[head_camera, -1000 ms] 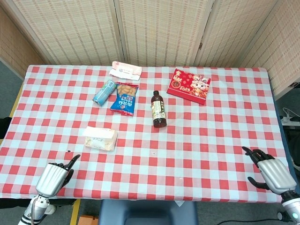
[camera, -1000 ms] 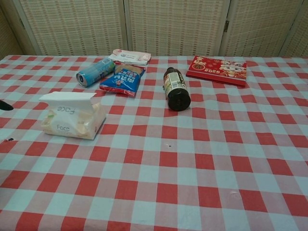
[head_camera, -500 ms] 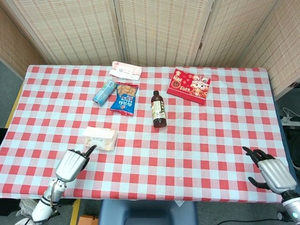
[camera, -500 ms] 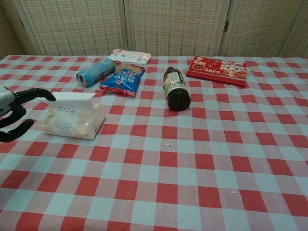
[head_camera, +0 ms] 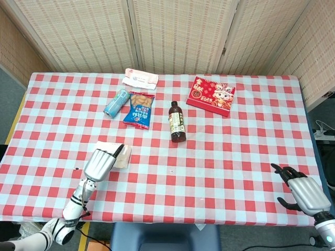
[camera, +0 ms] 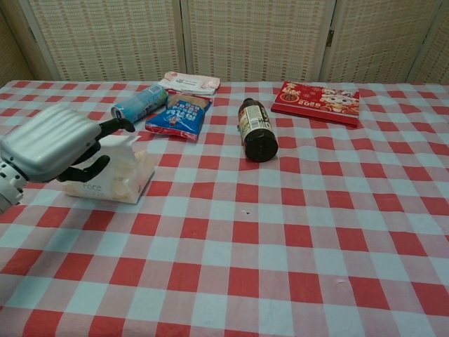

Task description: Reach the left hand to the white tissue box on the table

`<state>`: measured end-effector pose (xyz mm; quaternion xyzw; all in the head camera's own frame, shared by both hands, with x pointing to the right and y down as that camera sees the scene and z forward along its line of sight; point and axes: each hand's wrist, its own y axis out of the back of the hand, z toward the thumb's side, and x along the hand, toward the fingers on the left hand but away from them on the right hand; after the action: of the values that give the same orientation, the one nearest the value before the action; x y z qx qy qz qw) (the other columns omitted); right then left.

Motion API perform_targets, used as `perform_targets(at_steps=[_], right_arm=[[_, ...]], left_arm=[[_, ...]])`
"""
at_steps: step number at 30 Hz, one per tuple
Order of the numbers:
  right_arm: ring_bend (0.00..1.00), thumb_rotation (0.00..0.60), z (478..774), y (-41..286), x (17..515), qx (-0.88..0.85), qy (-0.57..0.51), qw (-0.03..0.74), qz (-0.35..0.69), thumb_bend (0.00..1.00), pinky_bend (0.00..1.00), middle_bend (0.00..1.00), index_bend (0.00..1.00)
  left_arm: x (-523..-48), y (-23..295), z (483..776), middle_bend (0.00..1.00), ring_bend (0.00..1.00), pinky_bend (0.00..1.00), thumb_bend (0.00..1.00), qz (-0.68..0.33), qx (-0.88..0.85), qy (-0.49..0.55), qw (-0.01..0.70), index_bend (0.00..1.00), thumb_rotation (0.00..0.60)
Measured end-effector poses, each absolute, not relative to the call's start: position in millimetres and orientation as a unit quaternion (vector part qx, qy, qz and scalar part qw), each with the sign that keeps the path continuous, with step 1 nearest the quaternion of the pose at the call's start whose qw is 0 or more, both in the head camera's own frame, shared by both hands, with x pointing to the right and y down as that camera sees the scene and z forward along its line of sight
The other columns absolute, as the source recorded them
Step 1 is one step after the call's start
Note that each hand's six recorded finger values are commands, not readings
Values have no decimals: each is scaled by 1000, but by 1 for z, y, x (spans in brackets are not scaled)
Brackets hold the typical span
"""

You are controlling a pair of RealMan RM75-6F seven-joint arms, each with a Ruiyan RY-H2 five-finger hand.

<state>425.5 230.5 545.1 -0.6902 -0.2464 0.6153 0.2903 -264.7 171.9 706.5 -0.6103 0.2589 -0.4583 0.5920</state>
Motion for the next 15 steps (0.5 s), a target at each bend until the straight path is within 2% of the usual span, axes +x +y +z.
perform_targets(at_steps=[2, 3, 6, 8, 15], right_arm=[[109, 600, 545, 230, 426, -690, -247, 290, 615, 194, 285, 206, 0], [109, 600, 544, 230, 426, -690, -248, 291, 615, 194, 285, 206, 0], [109, 600, 544, 230, 426, -690, -248, 290, 615, 194, 285, 206, 0], [109, 600, 545, 230, 426, -690, -247, 289, 616, 194, 285, 206, 0], [109, 600, 545, 231, 426, -690, -244, 289, 617, 194, 285, 206, 0]], left_arm=[[-263, 169, 710, 912, 897, 947, 505, -461, -606, 257, 595, 264, 600], [-262, 169, 711, 913, 897, 947, 507, -461, -605, 256, 596, 317, 600], [-260, 166, 714, 920, 899, 948, 529, -462, -601, 257, 600, 562, 600], [-260, 165, 714, 926, 901, 948, 538, -461, -595, 260, 604, 634, 600], [-261, 164, 710, 932, 903, 947, 546, -458, -588, 273, 608, 646, 600]])
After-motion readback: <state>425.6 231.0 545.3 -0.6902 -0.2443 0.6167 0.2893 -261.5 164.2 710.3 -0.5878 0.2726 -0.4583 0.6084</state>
